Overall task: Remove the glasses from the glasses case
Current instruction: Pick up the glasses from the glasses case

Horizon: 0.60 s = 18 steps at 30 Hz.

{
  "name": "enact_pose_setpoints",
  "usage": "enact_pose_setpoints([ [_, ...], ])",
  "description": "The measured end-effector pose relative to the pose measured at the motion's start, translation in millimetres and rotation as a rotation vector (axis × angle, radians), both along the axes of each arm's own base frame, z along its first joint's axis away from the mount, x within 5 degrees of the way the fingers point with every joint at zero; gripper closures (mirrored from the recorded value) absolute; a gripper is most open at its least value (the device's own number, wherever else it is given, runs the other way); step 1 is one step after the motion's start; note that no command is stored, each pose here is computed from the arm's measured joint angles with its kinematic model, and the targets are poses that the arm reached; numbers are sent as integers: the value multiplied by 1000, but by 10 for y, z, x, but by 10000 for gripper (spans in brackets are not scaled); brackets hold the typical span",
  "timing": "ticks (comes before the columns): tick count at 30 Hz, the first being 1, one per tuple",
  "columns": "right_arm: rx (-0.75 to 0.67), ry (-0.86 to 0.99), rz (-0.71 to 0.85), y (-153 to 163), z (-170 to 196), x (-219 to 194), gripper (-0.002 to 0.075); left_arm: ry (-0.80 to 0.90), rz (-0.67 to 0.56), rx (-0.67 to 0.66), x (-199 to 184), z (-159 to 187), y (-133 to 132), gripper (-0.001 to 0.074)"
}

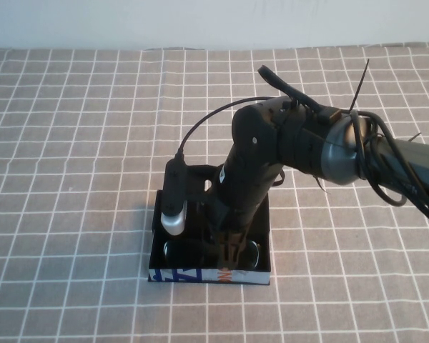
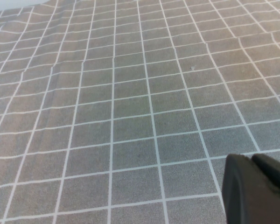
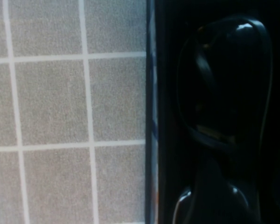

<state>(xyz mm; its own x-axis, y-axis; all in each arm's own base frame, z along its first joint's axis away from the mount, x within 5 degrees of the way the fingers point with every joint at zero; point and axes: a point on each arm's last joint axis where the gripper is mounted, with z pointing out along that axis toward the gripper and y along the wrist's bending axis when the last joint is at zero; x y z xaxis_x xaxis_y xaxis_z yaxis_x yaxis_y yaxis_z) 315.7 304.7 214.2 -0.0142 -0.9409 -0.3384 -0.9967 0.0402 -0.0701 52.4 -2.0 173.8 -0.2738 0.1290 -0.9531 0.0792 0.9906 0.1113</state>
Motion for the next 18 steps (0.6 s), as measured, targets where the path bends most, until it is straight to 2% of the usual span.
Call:
enact_pose_setpoints([
  [18,-24,6,-1,26,-183,48,465,0,0,0,0,0,0,739],
])
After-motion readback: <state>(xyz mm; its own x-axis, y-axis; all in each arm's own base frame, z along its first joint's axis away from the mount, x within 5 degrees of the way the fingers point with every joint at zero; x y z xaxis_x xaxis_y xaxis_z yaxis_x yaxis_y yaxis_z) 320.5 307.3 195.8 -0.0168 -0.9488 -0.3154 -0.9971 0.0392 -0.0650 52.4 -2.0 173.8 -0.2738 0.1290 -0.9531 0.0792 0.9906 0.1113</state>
